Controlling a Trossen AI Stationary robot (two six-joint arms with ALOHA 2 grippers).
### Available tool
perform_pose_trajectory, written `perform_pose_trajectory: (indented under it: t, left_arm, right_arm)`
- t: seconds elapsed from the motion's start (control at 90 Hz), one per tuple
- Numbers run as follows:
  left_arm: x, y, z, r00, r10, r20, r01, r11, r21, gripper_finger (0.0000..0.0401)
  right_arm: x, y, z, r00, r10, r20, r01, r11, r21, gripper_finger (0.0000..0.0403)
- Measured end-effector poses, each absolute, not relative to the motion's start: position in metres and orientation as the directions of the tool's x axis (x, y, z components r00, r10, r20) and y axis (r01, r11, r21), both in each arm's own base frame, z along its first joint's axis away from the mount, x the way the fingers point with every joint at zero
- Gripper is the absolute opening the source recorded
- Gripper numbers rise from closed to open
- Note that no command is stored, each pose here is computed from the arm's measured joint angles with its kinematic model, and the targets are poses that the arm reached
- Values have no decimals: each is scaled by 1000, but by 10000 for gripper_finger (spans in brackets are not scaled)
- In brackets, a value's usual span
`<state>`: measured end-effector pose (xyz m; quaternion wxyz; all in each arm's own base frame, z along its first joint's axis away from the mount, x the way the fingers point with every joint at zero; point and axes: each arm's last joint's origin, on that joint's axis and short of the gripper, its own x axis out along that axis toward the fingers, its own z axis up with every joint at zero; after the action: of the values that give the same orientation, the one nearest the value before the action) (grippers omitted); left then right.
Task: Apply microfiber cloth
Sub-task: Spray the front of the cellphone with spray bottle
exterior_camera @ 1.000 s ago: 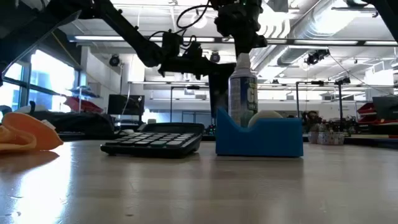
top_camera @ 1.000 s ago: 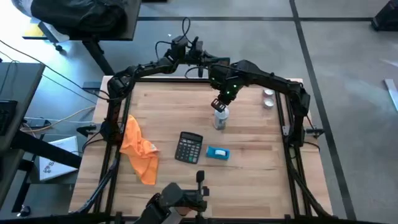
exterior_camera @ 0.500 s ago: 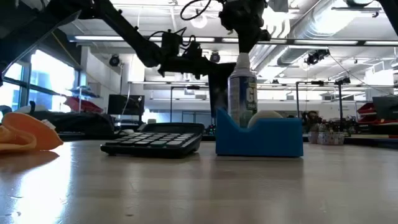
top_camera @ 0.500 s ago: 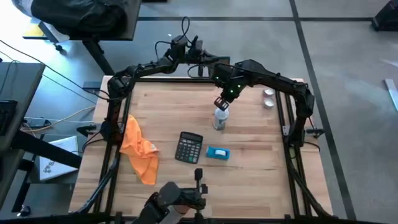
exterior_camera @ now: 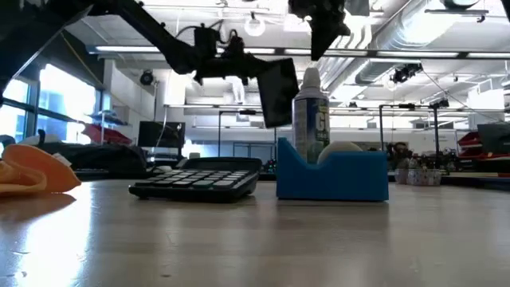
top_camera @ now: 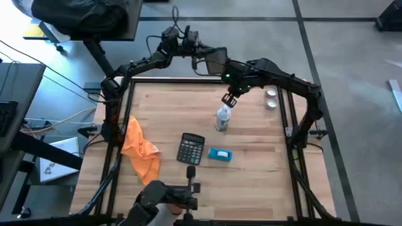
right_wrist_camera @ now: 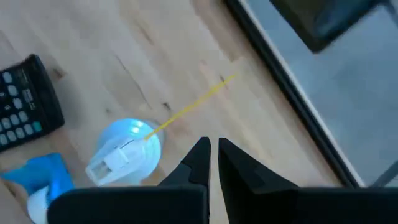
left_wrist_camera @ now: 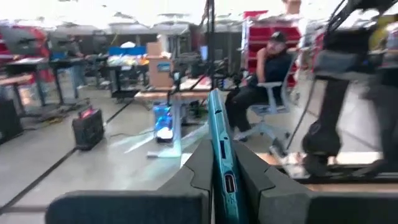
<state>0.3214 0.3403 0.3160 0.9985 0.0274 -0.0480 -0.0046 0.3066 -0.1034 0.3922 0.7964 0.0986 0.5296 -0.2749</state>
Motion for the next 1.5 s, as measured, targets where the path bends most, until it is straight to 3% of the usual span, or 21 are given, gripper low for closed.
perform_pose_trajectory:
  t: [0.244, 0.478, 0.811, 0.967, 1.144, 1.278, 1.5]
  left_arm:
    - [302, 336, 314, 960, -90, 264, 70, 994, 84, 10]
    - [269, 315, 304, 866, -202, 457, 139, 976, 168, 10]
    - [262, 311, 306, 873, -218, 437, 158, 973, 169, 10]
    - [263, 310, 304, 878, -250, 408, 194, 965, 173, 10]
    - [263, 309, 304, 880, -266, 393, 214, 961, 173, 10]
    - [262, 310, 304, 881, -267, 391, 215, 961, 171, 10]
    - [262, 310, 304, 882, -270, 386, 226, 961, 158, 10]
  right_arm:
    - [283, -99, 395, 419, -377, -826, 531, 840, -114, 0]
    - [266, -92, 373, 545, -378, -748, 523, 851, -48, 0]
    - [250, -84, 335, 654, -327, -682, 431, 902, -19, 0]
    - [248, -82, 301, 670, -208, -712, 328, 944, 33, 0]
    - [244, -82, 272, 777, -181, -603, 300, 949, 101, 3]
    - [242, -81, 253, 809, -193, -555, 330, 931, 158, 35]
    - [241, -81, 247, 828, -197, -524, 332, 927, 175, 138]
